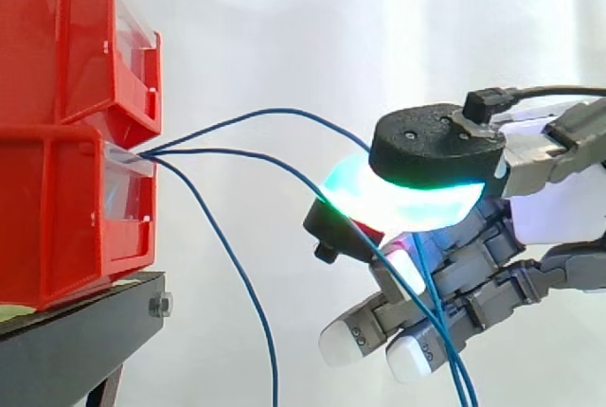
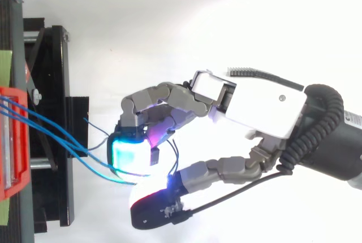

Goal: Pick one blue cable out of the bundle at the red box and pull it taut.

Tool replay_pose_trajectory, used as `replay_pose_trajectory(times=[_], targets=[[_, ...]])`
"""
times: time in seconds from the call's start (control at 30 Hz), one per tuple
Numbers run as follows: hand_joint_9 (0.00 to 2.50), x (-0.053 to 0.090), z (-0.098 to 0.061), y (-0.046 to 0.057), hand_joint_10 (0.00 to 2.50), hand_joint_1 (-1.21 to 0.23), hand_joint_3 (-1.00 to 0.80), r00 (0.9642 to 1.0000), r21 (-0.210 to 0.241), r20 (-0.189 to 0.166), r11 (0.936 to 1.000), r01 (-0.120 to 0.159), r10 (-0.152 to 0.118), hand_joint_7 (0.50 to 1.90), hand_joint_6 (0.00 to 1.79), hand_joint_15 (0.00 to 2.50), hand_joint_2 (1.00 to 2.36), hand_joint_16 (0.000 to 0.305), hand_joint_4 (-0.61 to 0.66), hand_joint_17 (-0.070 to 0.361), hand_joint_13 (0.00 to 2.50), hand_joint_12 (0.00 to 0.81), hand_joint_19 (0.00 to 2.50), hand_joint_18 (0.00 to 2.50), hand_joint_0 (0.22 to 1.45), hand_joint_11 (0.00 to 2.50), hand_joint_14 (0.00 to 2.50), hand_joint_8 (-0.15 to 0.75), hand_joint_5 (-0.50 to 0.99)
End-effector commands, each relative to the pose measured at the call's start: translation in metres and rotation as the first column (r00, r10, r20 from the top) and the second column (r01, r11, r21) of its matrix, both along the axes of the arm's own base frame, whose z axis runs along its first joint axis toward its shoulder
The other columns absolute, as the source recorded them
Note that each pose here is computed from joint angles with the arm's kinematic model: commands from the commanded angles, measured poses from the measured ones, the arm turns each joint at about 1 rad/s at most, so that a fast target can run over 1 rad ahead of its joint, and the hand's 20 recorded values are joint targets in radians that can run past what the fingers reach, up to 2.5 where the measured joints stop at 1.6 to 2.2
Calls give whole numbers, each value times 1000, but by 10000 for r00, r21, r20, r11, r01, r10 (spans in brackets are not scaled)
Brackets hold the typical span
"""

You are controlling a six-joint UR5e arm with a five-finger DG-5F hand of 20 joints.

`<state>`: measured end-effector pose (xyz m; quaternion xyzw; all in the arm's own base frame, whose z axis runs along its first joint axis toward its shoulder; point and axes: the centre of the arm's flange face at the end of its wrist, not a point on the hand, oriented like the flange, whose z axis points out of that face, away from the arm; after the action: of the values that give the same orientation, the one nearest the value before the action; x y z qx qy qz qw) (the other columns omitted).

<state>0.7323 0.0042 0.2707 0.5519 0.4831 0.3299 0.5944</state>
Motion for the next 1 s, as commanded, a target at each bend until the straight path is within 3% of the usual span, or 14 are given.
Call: replay_pose_trajectory(times=[0.0, 0.13, 0.27, 0.37, 0.53, 0.63, 0.97], targets=[[928, 0, 0, 0, 19, -952, -434, 10000, 39, 21, 10000, 8, -8, 1355, 878, 199, 1005, 56, -49, 126, 615, 419, 288, 687, 792, 902, 6, 317, -191], [968, 0, -1, 0, 17, -932, -293, 10000, 146, 33, 9999, 17, -18, 1517, 870, 201, 1016, 56, 3, 126, 629, 419, 301, 700, 724, 890, 6, 312, -176], [979, 0, 0, 0, 17, -902, -289, 10000, 163, 53, 9999, 33, -34, 1501, 866, 206, 1016, 56, -20, 127, 636, 420, 307, 705, 694, 873, 6, 311, -167], [981, -1, 0, -1, 17, -894, -304, 10000, 158, 39, 9999, 49, -49, 1469, 867, 209, 1015, 57, -15, 127, 636, 424, 308, 701, 683, 873, 6, 314, -166], [957, -1, -1, -1, 20, -873, -407, 10000, 149, 9, 9999, 49, -49, 1280, 840, 206, 1007, 57, 29, 129, 618, 430, 317, 682, 640, 868, 6, 317, -163], [943, 0, -1, -1, 18, -878, -500, 10000, 154, 24, 9999, 49, -49, 1252, 808, 218, 1000, 58, 47, 130, 614, 433, 325, 669, 597, 872, 6, 316, -162], [928, 0, 0, -1, 18, -857, -500, 10000, 158, 39, 9999, 49, -49, 1147, 777, 218, 1000, 60, 59, 135, 599, 441, 319, 667, 536, 867, 6, 325, -153]])
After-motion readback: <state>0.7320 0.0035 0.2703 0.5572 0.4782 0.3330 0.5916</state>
